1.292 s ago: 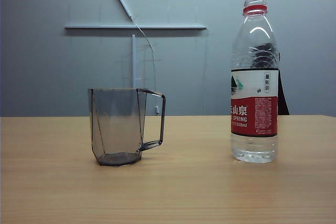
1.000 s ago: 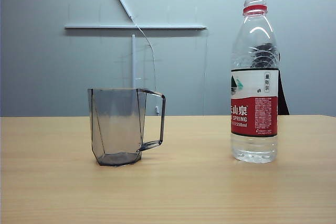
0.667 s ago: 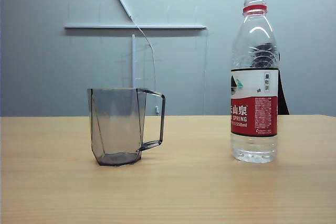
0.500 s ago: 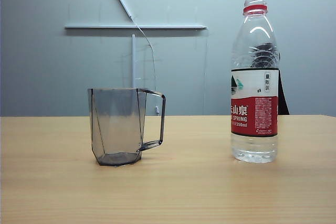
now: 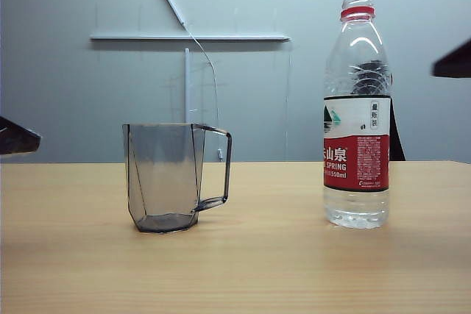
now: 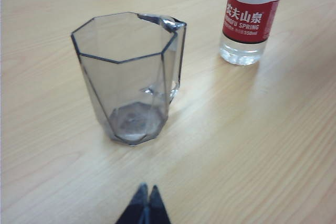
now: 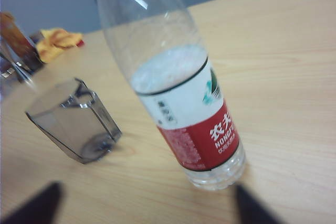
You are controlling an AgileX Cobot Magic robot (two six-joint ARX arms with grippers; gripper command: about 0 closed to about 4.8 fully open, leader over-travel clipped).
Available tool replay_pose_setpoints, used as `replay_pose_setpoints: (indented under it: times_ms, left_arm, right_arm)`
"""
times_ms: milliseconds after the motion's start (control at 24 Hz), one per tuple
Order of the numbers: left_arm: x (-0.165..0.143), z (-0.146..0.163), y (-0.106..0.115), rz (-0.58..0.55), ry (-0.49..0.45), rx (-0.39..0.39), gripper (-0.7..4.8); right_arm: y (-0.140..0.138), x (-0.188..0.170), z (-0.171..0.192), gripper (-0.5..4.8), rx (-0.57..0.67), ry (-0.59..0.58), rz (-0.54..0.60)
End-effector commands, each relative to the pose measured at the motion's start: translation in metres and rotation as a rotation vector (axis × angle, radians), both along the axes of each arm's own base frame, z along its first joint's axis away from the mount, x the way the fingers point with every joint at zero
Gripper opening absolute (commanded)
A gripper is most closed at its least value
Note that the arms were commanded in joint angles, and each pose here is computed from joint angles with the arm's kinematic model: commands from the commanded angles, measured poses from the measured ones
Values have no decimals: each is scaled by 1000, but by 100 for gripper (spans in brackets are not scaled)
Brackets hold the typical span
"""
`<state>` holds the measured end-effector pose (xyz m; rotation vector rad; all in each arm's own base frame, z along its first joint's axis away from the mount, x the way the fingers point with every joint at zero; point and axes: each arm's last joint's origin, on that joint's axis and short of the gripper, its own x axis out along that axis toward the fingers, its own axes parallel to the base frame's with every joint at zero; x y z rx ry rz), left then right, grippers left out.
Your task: Pick up the mineral water bottle on the table and pour water into the mug until it's half full.
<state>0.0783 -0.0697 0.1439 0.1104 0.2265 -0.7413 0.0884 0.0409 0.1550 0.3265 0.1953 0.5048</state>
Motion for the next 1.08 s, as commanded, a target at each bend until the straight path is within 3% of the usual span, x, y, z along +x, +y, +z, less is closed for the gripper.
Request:
replay_pose_setpoints:
  times_ms: [42,417,542,1084]
  left_arm:
    - [0,2,0,-8,-7,-13,-2]
    - [0,2,0,-6,-8,-13,-2]
    - [0,2,0,-6,-8,-13,-2]
    - [0,2,0,-6,-9,-14,-2]
  right_arm:
    - [6,-1,-1,479,-95,-47,-139]
    - [29,3,0,479,-143,-56,-170]
    - [35,16,-1,479,-147,-56,-237]
    - [59,50,-28,479,-131,-69,-196]
